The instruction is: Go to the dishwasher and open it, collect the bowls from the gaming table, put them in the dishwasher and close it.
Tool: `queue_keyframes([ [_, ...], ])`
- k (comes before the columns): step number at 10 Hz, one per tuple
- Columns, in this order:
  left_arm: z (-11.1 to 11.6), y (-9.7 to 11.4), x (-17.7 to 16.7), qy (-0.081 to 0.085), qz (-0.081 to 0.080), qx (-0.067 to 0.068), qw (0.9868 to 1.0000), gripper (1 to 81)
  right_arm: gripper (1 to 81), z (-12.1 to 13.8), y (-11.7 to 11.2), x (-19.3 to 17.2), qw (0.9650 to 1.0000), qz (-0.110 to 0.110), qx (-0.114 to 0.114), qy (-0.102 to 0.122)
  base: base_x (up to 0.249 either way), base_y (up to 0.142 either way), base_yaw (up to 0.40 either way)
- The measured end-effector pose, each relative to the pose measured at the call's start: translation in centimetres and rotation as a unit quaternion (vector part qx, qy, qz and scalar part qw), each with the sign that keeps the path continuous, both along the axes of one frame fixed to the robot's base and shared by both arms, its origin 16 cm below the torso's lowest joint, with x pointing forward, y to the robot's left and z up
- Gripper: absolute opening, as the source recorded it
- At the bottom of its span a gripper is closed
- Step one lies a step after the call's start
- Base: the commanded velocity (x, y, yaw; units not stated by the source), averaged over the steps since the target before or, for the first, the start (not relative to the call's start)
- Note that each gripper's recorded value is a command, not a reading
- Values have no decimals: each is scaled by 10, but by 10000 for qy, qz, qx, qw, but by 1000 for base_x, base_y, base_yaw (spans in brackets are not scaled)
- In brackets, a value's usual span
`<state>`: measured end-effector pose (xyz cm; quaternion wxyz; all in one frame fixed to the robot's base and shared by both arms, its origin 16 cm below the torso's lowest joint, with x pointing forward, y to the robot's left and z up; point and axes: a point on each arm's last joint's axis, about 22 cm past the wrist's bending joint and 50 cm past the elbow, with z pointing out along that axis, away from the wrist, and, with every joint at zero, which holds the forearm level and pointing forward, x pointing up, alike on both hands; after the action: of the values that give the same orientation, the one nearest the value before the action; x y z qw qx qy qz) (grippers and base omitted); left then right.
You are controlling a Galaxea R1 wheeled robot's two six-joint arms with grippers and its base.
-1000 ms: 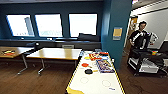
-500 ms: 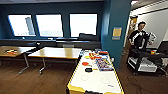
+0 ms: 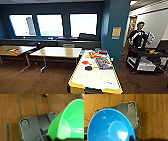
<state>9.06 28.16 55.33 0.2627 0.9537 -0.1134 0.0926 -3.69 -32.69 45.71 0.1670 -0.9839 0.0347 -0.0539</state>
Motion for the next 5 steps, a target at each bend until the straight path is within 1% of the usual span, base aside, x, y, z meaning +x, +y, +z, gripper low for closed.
queue_keyframes([
  [2,-7,5,-8,49,-2,93,9999,10,10,-2,-13,-8,9999,0,-138,29,-105,0,0],
  [3,-10,5,-8,54,-4,113,9999,10,10,-4,-17,-12,9998,9,-202,69,-105,0,0],
  [5,-10,1,-8,49,-8,91,9999,10,10,-6,3,-8,10000,26,-78,17,-105,0,0],
])
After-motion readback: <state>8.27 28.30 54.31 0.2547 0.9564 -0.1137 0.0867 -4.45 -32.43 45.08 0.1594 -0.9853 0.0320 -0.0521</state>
